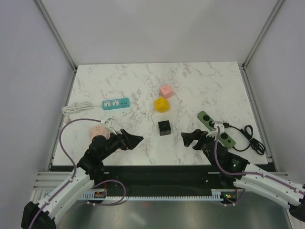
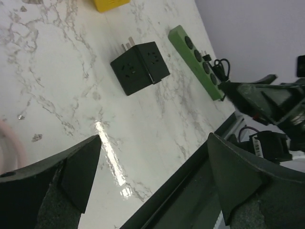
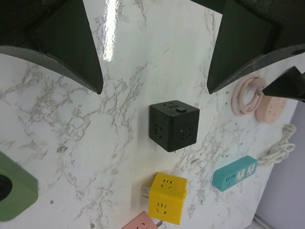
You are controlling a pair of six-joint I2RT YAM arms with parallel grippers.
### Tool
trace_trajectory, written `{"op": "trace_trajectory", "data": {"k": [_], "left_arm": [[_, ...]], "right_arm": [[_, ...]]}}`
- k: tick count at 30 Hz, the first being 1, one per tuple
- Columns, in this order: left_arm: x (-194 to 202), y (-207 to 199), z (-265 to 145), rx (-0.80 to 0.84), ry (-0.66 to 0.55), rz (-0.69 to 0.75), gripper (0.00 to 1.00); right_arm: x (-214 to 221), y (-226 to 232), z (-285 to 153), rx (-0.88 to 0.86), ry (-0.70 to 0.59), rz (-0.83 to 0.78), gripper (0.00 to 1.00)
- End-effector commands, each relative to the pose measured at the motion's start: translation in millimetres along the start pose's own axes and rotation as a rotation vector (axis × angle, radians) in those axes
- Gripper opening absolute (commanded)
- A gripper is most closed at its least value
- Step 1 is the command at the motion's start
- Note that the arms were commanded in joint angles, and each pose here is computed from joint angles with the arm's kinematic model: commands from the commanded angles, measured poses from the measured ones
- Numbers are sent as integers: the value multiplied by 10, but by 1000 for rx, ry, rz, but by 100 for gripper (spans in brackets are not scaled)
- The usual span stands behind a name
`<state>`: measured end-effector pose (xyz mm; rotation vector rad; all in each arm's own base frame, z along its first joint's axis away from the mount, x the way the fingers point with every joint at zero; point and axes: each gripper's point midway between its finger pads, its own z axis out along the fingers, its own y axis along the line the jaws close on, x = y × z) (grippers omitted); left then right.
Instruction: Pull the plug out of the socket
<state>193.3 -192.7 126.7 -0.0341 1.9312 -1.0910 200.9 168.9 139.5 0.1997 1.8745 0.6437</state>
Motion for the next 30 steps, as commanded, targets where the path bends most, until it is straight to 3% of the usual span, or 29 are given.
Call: {"op": "trace_trajectory", "data": {"k": [1, 4, 7, 10, 16, 30], "left_arm": [[96, -162, -120, 150, -42, -148, 100], [149, -154, -191, 242, -114, -217, 100], [168, -192, -243, 269, -113, -214, 100], [262, -271, -270, 313, -56, -197, 100], [385, -351, -334, 362, 14, -184, 100], [454, -304, -330, 339, 45, -196, 100]], "right_arm": [[80, 112, -68, -118, -14, 252, 98], [249, 72, -118, -187, -1, 422, 98], [594, -34, -90, -223, 56, 515, 98], [748, -41, -89, -218, 116, 499, 98], [624, 62, -127, -284, 78, 481, 98], [809, -68, -117, -222, 137, 459, 98]]}}
